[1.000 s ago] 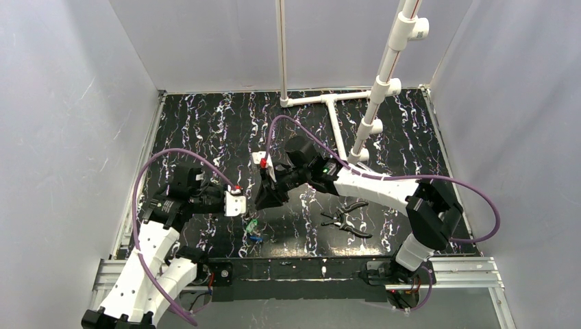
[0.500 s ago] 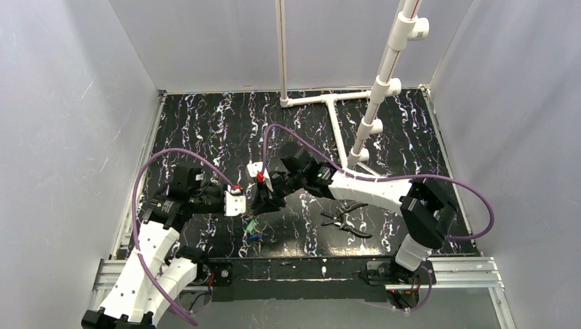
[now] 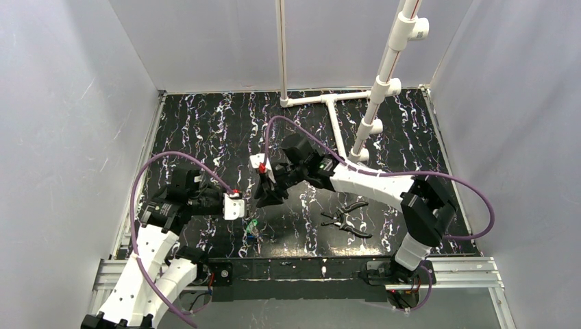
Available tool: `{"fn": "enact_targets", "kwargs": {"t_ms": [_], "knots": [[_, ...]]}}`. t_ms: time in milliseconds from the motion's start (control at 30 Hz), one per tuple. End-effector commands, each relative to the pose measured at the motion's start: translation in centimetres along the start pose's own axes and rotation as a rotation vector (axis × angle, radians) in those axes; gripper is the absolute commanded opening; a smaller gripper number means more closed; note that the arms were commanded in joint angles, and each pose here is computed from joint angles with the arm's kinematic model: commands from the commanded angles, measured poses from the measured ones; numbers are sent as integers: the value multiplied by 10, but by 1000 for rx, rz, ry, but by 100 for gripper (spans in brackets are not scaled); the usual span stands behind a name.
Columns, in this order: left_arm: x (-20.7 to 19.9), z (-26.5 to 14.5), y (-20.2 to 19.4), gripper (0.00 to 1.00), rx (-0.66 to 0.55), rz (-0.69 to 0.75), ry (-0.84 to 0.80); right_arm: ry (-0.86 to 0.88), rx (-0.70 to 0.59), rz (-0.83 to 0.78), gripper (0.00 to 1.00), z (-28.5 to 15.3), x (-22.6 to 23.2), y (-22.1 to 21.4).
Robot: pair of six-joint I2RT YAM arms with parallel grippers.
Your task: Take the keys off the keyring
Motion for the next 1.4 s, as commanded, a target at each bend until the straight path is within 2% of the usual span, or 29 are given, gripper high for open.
{"fn": "enact_targets", "kwargs": {"t_ms": [0,333,767,967,1100,1267,1367], "knots": [[-3,-2,13,0,-60,37,-25,-14,-27,-66,43,-10,-6,27],[0,-4,17,0,-64,44,-21,19,-44,-82,46,8,-4,35],[-1,-5,18,0,-67,46,-18,16,-38,-62,43,16,-5,22],[-1,-5,17,0,-64,42,-17,13,-56,-65,34,17,-7,26],[1,-5,17,0,-57,8,-2,23,-59,-58,32,18,-5,24],[4,-6,18,0,-54,-21,19,33,-59,-50,24,18,-1,21],[6,-6,18,0,-54,-36,29,37,-58,-45,15,18,1,19]]}}
Point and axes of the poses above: each gripper's point midway between its finger pads, its own z axis out along the fingers, its own x axis along the line the jaws close on, y = z × x, the point moved 6 cm from there along -z, back along the fingers, and after that the axes turned 9 degrees about -z, right-handed, at the moved point
